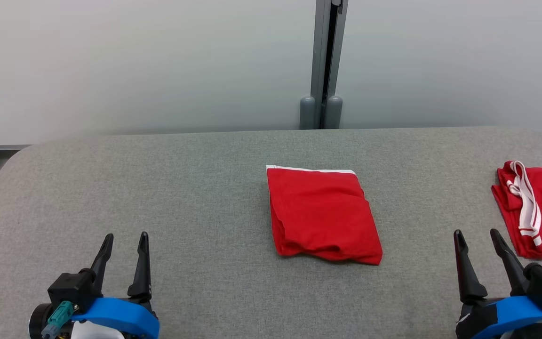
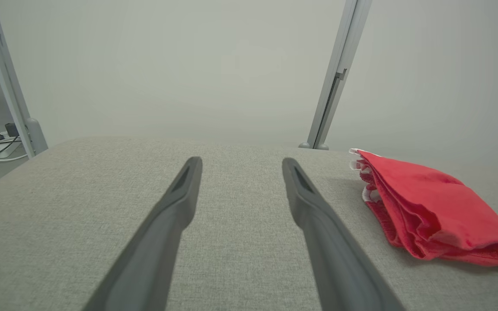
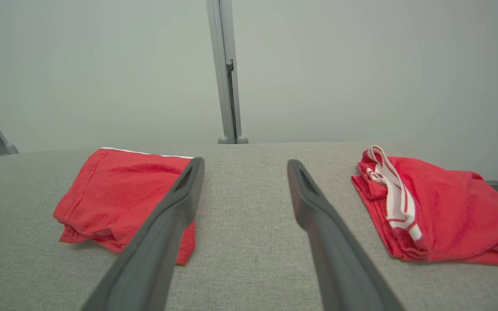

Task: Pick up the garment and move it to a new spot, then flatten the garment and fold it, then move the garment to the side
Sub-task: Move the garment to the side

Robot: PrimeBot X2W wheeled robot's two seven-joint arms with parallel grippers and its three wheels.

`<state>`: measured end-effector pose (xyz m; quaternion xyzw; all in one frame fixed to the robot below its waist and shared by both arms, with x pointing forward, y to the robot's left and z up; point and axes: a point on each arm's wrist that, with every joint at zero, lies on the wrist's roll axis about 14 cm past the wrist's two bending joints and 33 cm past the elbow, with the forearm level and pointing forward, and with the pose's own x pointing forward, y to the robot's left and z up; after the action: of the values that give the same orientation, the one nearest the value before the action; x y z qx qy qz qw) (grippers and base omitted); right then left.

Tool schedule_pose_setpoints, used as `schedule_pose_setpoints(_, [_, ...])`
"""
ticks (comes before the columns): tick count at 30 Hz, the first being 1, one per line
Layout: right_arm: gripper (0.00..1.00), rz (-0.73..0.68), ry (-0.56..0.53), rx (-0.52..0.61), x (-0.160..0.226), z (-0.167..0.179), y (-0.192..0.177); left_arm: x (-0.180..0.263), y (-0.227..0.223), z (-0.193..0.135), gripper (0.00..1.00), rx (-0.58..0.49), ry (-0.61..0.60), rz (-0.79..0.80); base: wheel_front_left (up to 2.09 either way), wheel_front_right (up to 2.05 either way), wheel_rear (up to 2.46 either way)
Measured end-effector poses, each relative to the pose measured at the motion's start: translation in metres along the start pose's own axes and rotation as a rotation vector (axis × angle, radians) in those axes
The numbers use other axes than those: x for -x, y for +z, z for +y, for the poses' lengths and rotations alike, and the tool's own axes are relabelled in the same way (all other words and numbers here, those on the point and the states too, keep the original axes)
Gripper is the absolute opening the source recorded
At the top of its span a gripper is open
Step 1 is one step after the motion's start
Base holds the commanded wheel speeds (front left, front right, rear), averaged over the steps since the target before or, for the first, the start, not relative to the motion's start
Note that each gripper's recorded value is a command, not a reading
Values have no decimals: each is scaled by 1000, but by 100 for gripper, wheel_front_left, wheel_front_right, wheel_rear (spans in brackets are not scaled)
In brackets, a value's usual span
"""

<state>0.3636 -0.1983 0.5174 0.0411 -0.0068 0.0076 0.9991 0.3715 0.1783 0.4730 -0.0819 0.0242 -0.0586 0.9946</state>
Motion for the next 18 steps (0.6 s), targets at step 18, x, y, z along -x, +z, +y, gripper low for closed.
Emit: schedule_pose_setpoints(18, [100,25,0,-29,7,1,-7,2,-1,-2,100,4,-4,1,0,0,0])
